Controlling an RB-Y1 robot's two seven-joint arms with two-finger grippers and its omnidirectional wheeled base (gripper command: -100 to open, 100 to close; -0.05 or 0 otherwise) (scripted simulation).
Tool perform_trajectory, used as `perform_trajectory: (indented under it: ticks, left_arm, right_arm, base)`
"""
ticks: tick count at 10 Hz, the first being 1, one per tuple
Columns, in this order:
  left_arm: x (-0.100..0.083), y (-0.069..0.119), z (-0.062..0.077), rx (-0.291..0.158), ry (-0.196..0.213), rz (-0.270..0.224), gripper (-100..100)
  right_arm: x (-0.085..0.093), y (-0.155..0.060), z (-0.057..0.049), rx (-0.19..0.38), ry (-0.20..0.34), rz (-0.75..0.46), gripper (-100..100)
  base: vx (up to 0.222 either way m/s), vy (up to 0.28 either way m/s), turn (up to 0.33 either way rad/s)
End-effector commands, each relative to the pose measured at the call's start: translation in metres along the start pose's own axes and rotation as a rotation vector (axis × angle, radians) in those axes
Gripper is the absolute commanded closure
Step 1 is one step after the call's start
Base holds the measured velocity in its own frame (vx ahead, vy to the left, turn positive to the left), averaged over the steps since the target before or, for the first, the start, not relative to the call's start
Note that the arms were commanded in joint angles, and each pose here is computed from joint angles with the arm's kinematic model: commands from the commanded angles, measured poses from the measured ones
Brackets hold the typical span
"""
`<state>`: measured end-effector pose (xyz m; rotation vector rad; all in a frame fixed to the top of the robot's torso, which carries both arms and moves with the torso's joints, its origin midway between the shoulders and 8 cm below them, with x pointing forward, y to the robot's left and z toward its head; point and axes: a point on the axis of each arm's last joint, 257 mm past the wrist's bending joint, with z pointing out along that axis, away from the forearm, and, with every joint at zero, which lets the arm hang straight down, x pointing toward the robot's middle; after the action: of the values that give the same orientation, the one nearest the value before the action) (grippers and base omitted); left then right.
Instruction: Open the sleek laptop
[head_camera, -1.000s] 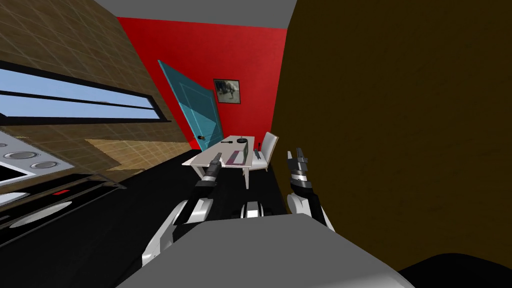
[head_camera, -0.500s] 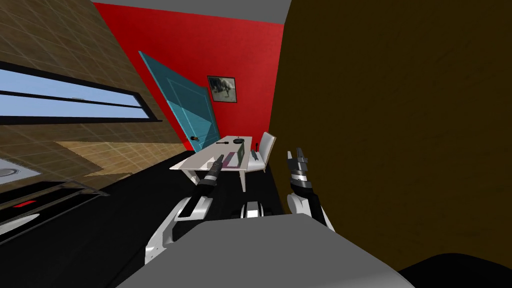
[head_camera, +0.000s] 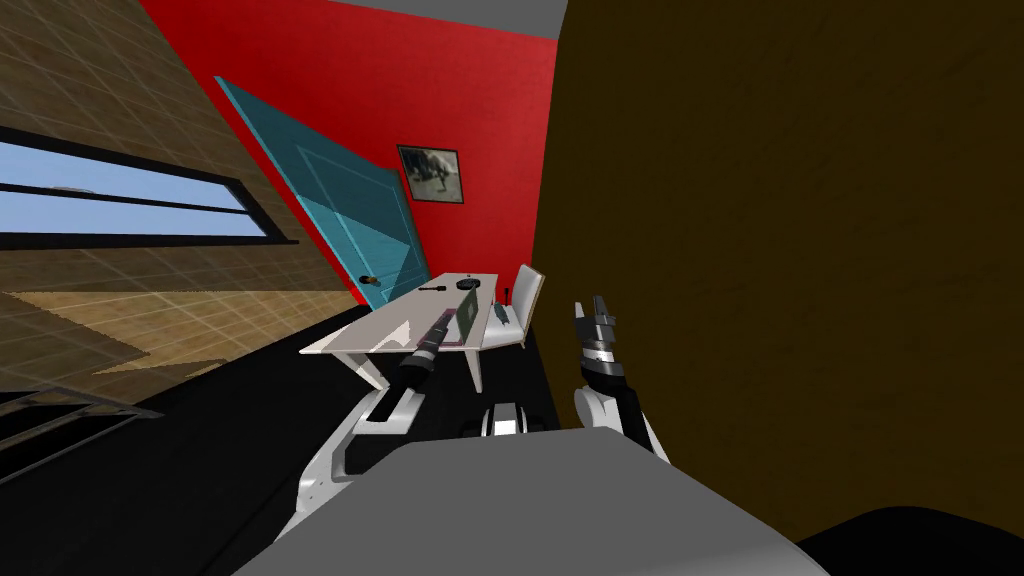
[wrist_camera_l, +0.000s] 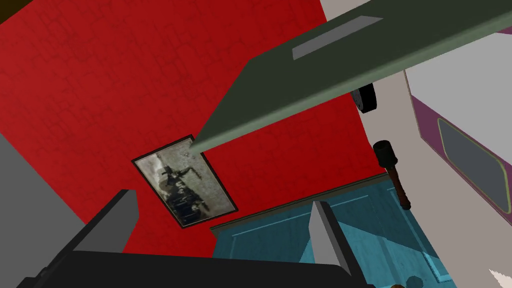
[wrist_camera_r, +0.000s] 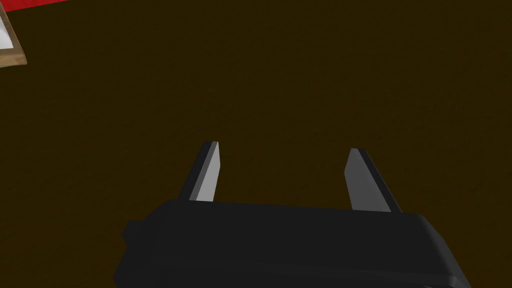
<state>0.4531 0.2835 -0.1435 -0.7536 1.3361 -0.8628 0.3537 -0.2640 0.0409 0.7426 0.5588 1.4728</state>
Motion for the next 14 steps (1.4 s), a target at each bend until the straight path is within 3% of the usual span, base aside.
perform_trajectory:
  ticks: [1, 4, 5, 6, 12, 13, 14]
  left_arm:
    - [0.003, 0.022, 0.004, -0.061, 0.020, 0.050, -100]
    - [0.000, 0.014, 0.002, -0.047, 0.014, 0.042, -100]
    - [-0.001, 0.014, 0.002, -0.049, 0.014, 0.042, 100]
    - [0.003, 0.013, 0.003, -0.050, 0.011, -0.034, 100]
    - [0.016, 0.008, 0.008, -0.048, 0.003, -0.270, 100]
    - [0.020, 0.006, 0.010, -0.046, 0.001, -0.349, 100]
    - [0.017, 0.009, 0.009, -0.048, 0.001, -0.296, 100]
  right_arm:
    - [0.000, 0.000, 0.000, 0.000, 0.000, 0.000, 0]
    - [0.000, 0.000, 0.000, 0.000, 0.000, 0.000, 0]
    - [0.000, 0.000, 0.000, 0.000, 0.000, 0.000, 0]
    - [0.000, 0.000, 0.000, 0.000, 0.000, 0.000, 0]
    - [0.000, 0.000, 0.000, 0.000, 0.000, 0.000, 0]
    - [0.000, 0.000, 0.000, 0.000, 0.000, 0.000, 0]
    - [0.000, 0.000, 0.000, 0.000, 0.000, 0.000, 0]
  base:
    - [0.098, -0.091, -0.046]
    - [0.062, -0.023, -0.014]
    - [0.007, -0.001, 0.004]
    - [0.001, 0.079, 0.035]
    - [-0.010, 0.107, 0.018]
    - [-0.006, 0.130, 0.030]
    - [0.000, 0.070, 0.002]
